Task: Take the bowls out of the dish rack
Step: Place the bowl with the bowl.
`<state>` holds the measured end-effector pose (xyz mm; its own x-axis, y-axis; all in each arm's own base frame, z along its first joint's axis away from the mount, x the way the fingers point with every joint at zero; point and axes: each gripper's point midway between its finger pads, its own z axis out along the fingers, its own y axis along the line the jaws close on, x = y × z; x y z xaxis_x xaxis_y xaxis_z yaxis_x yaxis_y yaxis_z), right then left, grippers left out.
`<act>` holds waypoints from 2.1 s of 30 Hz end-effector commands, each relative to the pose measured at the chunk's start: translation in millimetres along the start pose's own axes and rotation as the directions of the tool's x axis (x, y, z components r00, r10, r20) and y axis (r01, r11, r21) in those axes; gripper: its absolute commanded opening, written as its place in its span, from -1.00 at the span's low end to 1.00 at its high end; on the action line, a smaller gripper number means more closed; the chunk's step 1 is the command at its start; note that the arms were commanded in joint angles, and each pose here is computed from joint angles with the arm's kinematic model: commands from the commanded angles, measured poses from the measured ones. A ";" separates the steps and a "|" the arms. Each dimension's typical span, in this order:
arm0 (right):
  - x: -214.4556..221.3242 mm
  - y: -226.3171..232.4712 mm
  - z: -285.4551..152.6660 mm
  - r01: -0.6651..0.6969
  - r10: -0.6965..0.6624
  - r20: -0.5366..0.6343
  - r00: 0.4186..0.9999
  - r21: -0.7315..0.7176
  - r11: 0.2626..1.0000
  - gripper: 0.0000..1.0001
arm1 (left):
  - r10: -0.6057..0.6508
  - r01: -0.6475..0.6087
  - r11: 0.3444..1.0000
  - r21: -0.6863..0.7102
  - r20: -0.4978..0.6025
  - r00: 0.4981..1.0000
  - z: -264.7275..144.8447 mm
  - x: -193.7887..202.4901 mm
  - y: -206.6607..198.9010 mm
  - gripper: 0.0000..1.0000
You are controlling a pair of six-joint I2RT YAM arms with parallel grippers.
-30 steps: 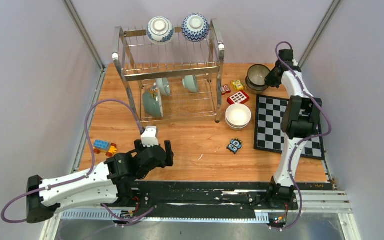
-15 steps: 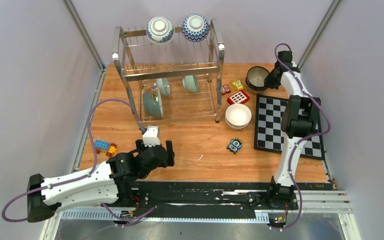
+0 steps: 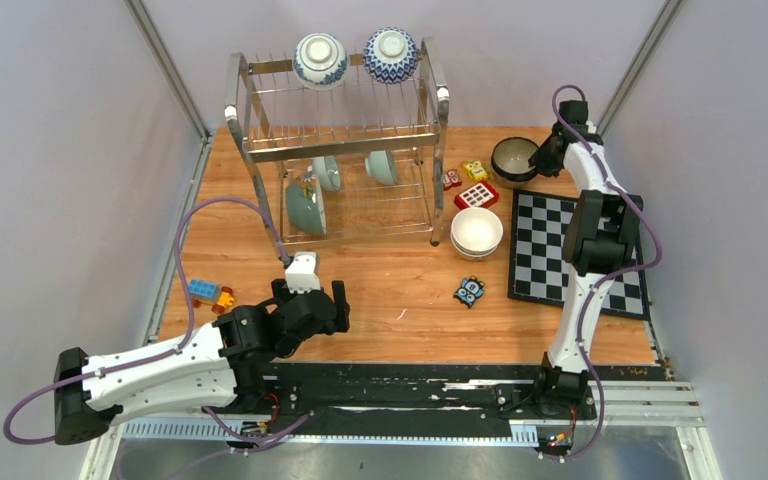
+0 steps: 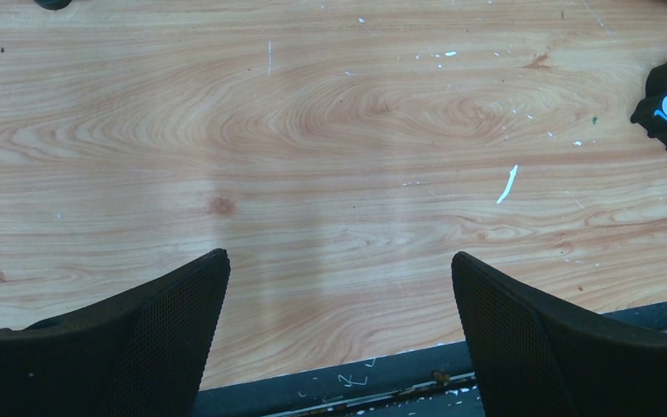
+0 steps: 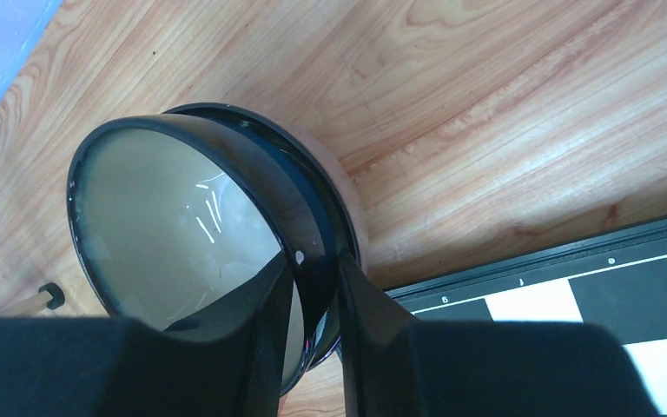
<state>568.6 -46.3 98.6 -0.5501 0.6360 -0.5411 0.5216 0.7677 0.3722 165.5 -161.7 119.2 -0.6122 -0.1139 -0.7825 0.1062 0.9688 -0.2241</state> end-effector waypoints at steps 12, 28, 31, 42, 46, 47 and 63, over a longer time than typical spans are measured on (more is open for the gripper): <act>-25.7 12.2 -20.3 0.031 -0.029 0.055 0.998 -0.039 0.999 -0.18 | -0.025 0.025 1.000 0.015 0.015 1.000 1.7 -3.1 -4.6 1.00; -32.0 6.0 -30.5 0.067 -0.067 0.074 0.995 -0.004 0.998 -0.21 | -0.030 0.030 0.999 0.019 0.008 1.000 1.0 -0.7 -3.7 1.00; -30.1 4.8 -28.5 0.068 -0.068 0.066 0.996 -0.001 0.998 -0.38 | -0.031 0.031 0.999 0.020 0.006 0.999 1.2 0.1 -3.7 1.00; -23.3 5.3 -25.2 0.060 -0.059 0.044 0.997 -0.013 0.998 -0.93 | -0.027 0.027 0.999 0.020 0.004 1.000 2.2 0.3 -5.1 1.00; -21.5 8.7 -24.6 0.048 -0.046 0.049 0.998 -0.040 0.998 -0.94 | -0.024 0.024 1.000 0.019 0.002 1.000 3.1 0.7 -6.0 1.00; -21.1 9.3 -24.3 0.047 -0.045 0.053 0.998 -0.046 0.998 -0.94 | -0.024 0.024 1.000 0.019 0.001 1.000 3.3 0.8 -6.1 1.00; -18.9 12.0 -24.2 0.047 -0.036 0.092 0.995 -0.116 0.992 -0.65 | -0.025 0.025 1.000 0.013 -0.001 1.000 3.4 1.8 -4.8 1.00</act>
<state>563.7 -52.2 104.8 -0.5442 0.5879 -0.5986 0.4655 0.8051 0.3676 164.7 -167.0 117.7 -0.6206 -0.1184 -0.7752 0.1151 0.9641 -0.2394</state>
